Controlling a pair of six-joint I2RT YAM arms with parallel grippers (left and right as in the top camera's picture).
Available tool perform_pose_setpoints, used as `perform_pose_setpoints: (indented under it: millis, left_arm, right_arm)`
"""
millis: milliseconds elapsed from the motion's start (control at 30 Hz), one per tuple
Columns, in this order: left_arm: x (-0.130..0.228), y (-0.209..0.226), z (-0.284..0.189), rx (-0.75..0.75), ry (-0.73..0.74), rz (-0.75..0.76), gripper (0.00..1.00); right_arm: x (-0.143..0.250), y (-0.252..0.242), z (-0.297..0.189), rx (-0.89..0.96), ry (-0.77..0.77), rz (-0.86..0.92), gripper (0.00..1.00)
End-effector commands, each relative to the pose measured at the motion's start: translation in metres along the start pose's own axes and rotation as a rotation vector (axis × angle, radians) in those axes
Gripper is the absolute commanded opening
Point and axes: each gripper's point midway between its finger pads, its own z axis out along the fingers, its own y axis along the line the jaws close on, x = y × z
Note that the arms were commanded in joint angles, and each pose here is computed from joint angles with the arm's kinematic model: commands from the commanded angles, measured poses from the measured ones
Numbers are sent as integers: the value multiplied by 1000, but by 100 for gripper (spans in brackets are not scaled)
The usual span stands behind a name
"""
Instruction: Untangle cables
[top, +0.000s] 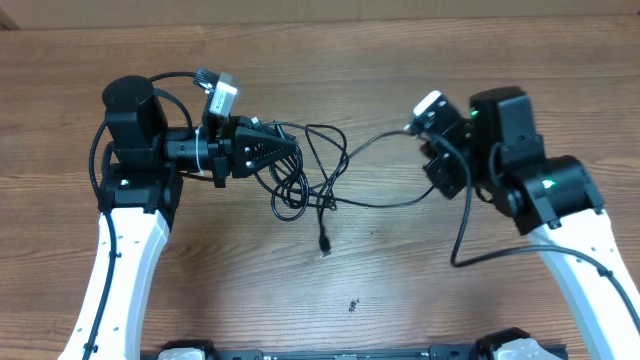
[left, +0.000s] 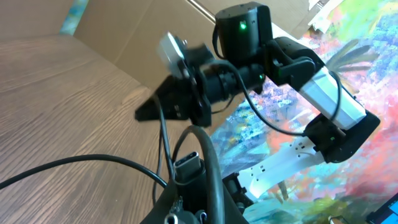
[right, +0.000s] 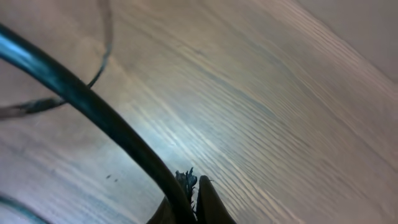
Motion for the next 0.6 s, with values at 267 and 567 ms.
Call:
perform_pose_setpoints:
  millis: [267, 567]
  left_arm:
    - [-2, -11, -3, 24, 7, 7, 4]
    - [-2, -11, -2, 25, 8, 6, 4]
  right_arm:
    - [15, -58, -13, 112, -28, 383, 100]
    - [-21, -15, -18, -157, -192, 140, 100]
